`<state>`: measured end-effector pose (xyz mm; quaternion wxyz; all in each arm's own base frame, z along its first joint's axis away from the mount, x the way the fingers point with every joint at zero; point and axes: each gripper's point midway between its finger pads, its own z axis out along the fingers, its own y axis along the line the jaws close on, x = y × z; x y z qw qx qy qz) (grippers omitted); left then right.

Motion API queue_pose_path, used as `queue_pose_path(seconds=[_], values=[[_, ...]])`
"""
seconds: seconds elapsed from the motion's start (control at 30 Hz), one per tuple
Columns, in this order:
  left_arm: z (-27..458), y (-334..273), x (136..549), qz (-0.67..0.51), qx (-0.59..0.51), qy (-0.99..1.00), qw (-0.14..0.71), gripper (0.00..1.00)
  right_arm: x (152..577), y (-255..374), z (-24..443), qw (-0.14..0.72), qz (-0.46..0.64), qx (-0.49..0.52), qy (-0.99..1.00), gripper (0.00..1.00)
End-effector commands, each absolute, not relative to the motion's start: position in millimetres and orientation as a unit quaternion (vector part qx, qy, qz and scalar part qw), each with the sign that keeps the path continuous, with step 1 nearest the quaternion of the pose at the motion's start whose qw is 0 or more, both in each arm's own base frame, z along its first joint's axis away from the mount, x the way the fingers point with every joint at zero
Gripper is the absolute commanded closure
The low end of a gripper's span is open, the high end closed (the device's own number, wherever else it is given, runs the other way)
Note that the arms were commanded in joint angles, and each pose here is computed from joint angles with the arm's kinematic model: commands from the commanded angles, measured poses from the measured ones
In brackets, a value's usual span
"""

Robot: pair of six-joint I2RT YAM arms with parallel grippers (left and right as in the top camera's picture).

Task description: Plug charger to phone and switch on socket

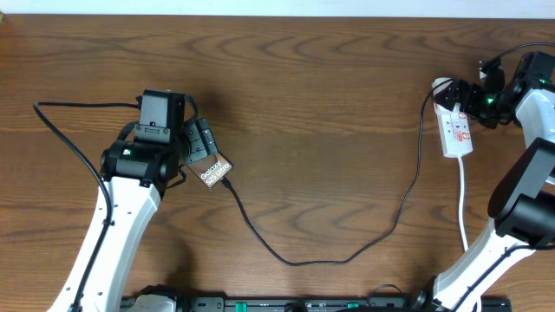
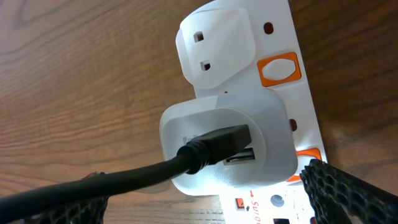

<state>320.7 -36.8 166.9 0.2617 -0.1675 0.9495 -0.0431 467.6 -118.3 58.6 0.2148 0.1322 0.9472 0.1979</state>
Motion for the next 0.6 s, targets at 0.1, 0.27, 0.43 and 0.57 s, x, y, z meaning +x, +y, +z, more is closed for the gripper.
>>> queue_pose_path(seconds=[0.1, 0.27, 0.43, 0.57], values=[[171.4, -34.7, 322.0, -0.036, -0.169, 0.948, 0.268, 0.10, 466.3, -121.1, 54.2, 0.213, 0.197, 0.130, 0.948, 0.01], [171.4, -34.8, 321.9, -0.036, -0.169, 0.948, 0.268, 0.11, 466.1, -120.8, 54.1, 0.212, 0.197, 0.130, 0.948, 0.01], [171.4, -34.8, 321.9, -0.036, -0.171, 0.948, 0.268, 0.11, 466.5, -120.9, 54.1, 0.213, 0.196, 0.130, 0.948, 0.01], [171.4, -34.8, 322.0, -0.036, -0.171, 0.947, 0.268, 0.11, 465.5, -120.1, 52.7, 0.209, 0.198, 0.131, 0.949, 0.01]])
